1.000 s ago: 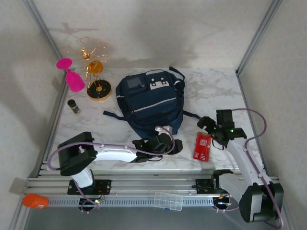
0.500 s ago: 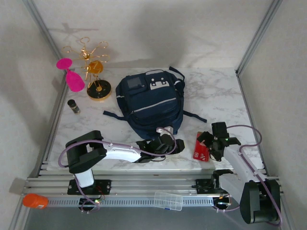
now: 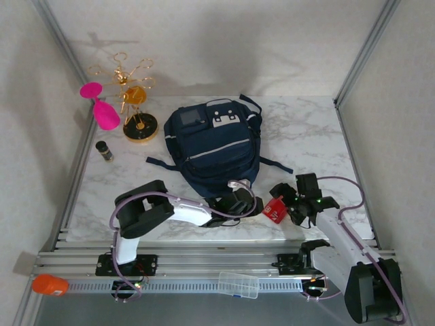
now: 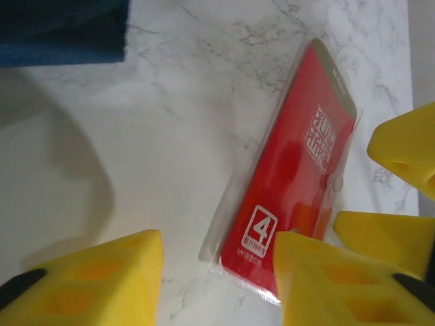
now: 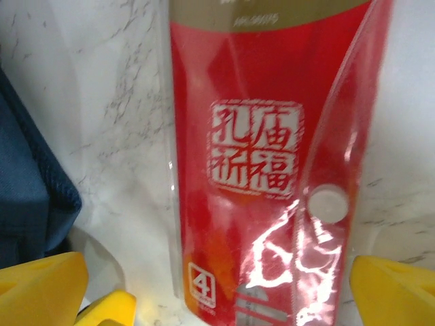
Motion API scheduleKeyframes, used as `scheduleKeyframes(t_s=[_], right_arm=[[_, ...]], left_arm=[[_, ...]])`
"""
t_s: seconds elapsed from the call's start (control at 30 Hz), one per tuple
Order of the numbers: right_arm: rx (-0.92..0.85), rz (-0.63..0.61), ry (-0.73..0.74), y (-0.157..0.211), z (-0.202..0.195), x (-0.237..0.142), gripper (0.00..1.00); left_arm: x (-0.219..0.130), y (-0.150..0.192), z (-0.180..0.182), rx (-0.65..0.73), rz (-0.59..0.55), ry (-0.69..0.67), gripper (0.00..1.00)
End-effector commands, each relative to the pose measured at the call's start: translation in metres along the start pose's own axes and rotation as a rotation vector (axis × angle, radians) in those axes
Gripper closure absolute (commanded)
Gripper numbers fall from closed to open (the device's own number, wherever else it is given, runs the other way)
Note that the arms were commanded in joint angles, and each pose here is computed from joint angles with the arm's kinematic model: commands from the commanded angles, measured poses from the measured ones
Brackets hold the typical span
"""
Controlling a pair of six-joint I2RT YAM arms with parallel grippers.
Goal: Pack the student bag
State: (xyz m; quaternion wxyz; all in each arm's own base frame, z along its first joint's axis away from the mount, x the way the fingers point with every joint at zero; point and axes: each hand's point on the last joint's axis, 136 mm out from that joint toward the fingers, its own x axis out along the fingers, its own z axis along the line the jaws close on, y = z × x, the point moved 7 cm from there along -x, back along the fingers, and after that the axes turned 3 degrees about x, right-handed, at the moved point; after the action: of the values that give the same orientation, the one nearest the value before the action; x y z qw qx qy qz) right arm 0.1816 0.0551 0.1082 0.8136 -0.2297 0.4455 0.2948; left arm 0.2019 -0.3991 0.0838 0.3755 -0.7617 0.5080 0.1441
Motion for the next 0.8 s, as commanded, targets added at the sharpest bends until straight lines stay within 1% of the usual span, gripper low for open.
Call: scheduleKeyframes(t_s=[0.0, 0.1, 0.17, 0.23, 0.3, 0.33, 0.43, 0.53, 0.63, 0.77], right_arm=[[0.016, -0.016, 0.052, -0.006, -0.016, -0.002, 0.01], [0.023, -0.024, 0.034, -0.009, -0.021, 0.000, 0.01], [0.030, 0.009, 0.008, -0.008, -0.022, 0.006, 0.01], [0.033, 0.037, -0.018, -0.006, -0.020, 0.009, 0.01], [0.023, 0.049, -0.052, -0.007, -0.015, 0.010, 0.01], [0.021, 0.048, -0.063, -0.008, -0.013, 0.010, 0.01], [0.019, 0.086, -0.125, -0.005, -0.008, 0.012, 0.02], [0.006, 0.101, -0.180, -0.006, 0.001, 0.009, 0.06], [-0.010, 0.098, -0.220, -0.008, 0.009, 0.003, 0.10], [-0.026, 0.133, -0.275, -0.007, 0.018, 0.002, 0.14]], left_arm=[[0.010, -0.018, -0.024, 0.064, -0.045, 0.030, 0.61], [0.024, -0.021, -0.028, 0.083, -0.037, 0.009, 0.67], [0.036, -0.020, -0.034, 0.069, 0.000, 0.036, 0.74], [0.044, -0.017, -0.036, 0.062, 0.017, 0.045, 0.78], [0.052, -0.014, -0.033, 0.051, 0.025, 0.037, 0.80], [0.057, -0.013, -0.028, 0.048, 0.040, 0.011, 0.83], [0.065, -0.012, -0.020, 0.037, 0.053, -0.026, 0.92], [0.069, -0.014, -0.014, 0.024, 0.049, -0.045, 0.99], [0.075, -0.015, -0.007, 0.008, 0.063, -0.077, 1.00], [0.074, -0.013, -0.003, -0.002, 0.069, -0.080, 1.00]])
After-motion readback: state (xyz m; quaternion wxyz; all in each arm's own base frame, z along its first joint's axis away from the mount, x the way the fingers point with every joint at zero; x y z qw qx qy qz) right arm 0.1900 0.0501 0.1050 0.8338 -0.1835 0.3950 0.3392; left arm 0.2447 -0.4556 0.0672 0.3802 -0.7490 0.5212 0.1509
